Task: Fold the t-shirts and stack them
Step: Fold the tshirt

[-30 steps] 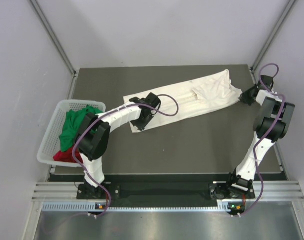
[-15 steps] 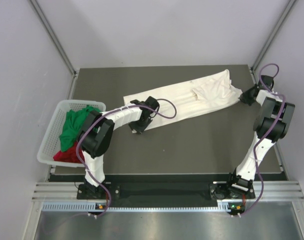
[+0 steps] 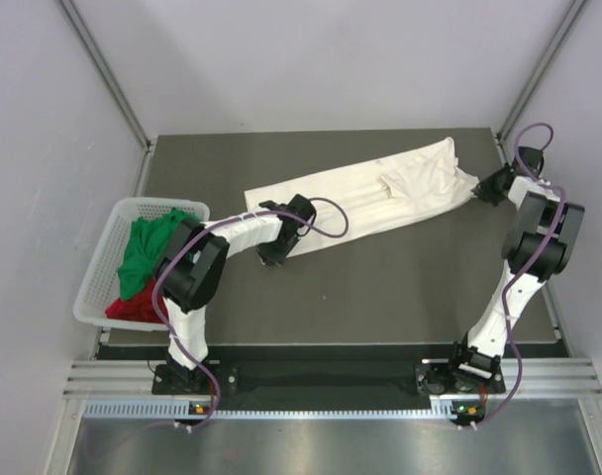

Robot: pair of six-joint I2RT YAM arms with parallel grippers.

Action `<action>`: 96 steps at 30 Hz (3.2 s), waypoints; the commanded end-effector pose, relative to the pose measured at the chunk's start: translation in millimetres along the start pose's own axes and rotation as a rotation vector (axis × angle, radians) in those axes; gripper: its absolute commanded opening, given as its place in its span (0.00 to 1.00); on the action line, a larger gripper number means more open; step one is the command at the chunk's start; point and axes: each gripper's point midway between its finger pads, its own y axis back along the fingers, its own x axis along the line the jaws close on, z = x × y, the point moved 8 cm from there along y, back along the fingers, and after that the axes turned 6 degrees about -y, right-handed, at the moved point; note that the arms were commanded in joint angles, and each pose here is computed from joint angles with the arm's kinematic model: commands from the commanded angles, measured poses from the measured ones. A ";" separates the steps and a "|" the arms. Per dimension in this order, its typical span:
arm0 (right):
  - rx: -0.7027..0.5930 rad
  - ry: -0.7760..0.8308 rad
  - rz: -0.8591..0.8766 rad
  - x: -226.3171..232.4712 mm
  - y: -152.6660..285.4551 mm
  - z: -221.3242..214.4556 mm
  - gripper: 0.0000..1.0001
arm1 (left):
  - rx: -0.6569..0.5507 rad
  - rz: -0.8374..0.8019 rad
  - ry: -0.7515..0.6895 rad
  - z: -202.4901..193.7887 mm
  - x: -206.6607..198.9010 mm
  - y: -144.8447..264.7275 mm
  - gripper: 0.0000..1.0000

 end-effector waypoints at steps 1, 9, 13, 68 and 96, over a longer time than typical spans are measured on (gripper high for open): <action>-0.043 0.041 0.110 23.3 0.9 21.2 0.01 | 0.009 -0.073 0.039 -7.0 -14.5 14.5 0.00; 0.000 0.094 0.160 43.3 -19.8 28.0 0.00 | 0.088 -0.184 0.058 -30.3 -61.2 43.0 0.00; -0.007 0.105 0.159 48.2 -30.7 30.3 0.00 | 0.174 -0.191 0.059 -35.3 -89.2 46.1 0.00; 0.212 0.424 0.205 38.6 174.8 -133.5 0.68 | -0.006 -0.386 0.456 19.9 64.9 -16.3 0.52; 0.070 0.457 0.103 46.6 141.9 -109.2 0.68 | 0.210 -0.216 0.605 -75.1 42.0 1.9 0.00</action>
